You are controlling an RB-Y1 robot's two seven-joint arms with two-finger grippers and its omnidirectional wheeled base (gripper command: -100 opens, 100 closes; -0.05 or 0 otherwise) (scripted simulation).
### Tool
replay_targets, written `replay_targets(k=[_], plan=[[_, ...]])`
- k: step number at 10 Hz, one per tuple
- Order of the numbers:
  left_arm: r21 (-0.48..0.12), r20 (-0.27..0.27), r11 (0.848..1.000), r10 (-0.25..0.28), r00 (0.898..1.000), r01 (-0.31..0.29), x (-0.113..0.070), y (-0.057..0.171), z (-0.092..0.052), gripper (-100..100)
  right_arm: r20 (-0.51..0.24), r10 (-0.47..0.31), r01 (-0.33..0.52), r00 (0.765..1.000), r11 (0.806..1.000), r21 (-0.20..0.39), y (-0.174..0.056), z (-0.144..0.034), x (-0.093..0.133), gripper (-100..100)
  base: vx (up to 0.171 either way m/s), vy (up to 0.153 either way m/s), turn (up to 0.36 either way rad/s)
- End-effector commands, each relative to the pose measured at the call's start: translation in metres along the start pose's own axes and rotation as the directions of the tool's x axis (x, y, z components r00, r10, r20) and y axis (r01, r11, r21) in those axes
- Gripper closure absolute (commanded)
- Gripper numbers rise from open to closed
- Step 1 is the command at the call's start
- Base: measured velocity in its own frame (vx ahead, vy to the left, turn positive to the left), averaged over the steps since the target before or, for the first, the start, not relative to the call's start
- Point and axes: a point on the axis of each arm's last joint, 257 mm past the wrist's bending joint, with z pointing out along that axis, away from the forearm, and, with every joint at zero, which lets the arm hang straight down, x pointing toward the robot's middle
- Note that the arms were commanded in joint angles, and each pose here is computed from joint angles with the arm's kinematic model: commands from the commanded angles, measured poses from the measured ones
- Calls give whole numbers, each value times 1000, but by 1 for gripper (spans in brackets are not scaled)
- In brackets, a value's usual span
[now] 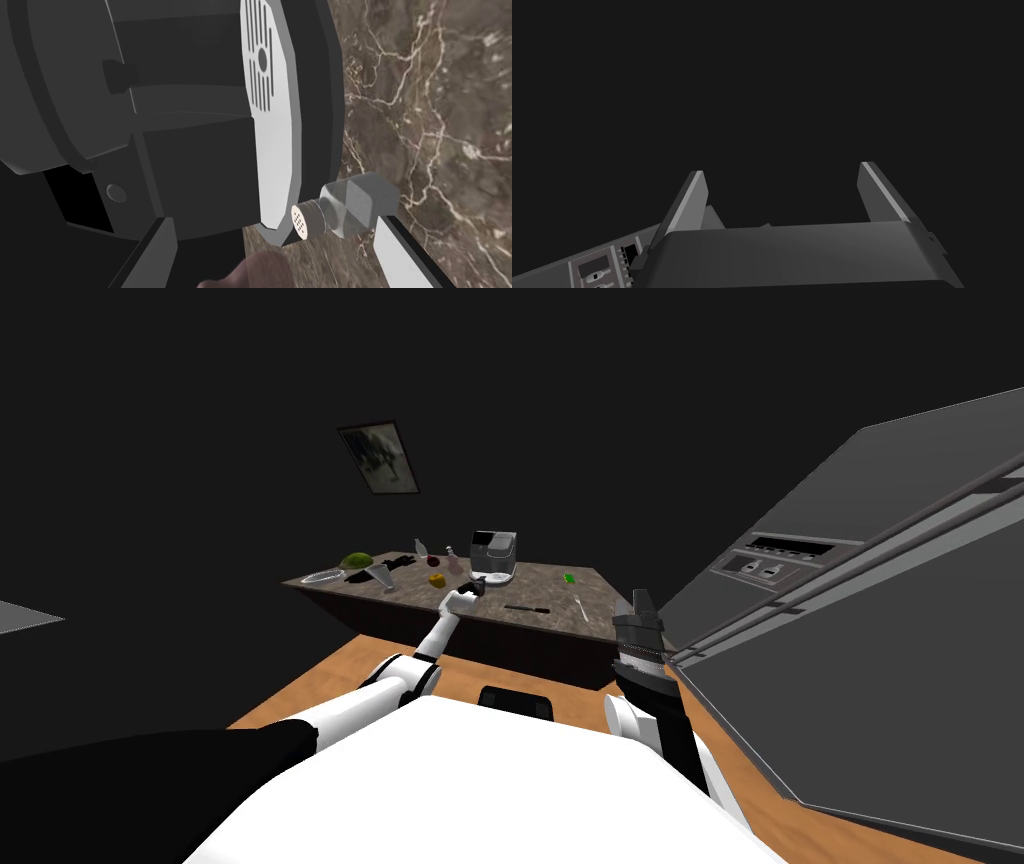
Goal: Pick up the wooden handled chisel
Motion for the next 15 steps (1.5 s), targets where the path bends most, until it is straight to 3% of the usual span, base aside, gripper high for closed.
replay_targets(k=[1, 2, 6, 7, 10, 11, 12, 14, 15], plan=[[-63, 4, 998, -7, 1000, 7, 0, 13, 6, -100, 0, 0, 0, 1000, 1000, 0, 0, 0, 0, 0, 5, -24, 30], [-87, -1, 996, -19, 1000, 19, 4, 8, 11, -100, 0, 0, 0, 1000, 1000, 0, 0, 0, 0, 0, 6, -29, 55], [-213, 8, 976, -31, 999, 32, 6, 31, 18, -100, 0, 0, 0, 1000, 1000, 0, 0, 0, 0, 0, 7, -22, 24], [-220, 9, 975, -31, 999, 32, 6, 33, 18, -100, 0, 0, 0, 1000, 1000, 0, 0, 0, 0, 0, 4, -14, -1], [-316, 3, 947, -53, 999, 51, 19, 37, 23, -100, 0, 0, 0, 1000, 1000, 0, 0, 0, 0, 0, 13, -28, 41], [-357, 10, 933, -52, 999, 52, 18, 50, 22, -100, 0, 0, 0, 1000, 1000, 0, 0, 0, 0, 0, 10, -35, 17], [-367, 12, 929, -51, 999, 52, 18, 53, 21, -100, 0, 0, 0, 1000, 1000, 0, 0, 0, 0, 0, 5, -14, -5], [-429, 11, 901, -61, 998, 59, 26, 60, 20, -100, 0, 0, 0, 1000, 1000, 0, 0, 0, 0, 0, 18, -24, 30], [-437, 12, 898, -60, 998, 59, 25, 62, 19, -100, 0, 0, 0, 1000, 1000, 0, 0, 0, 0, 0, 7, -13, 0]])
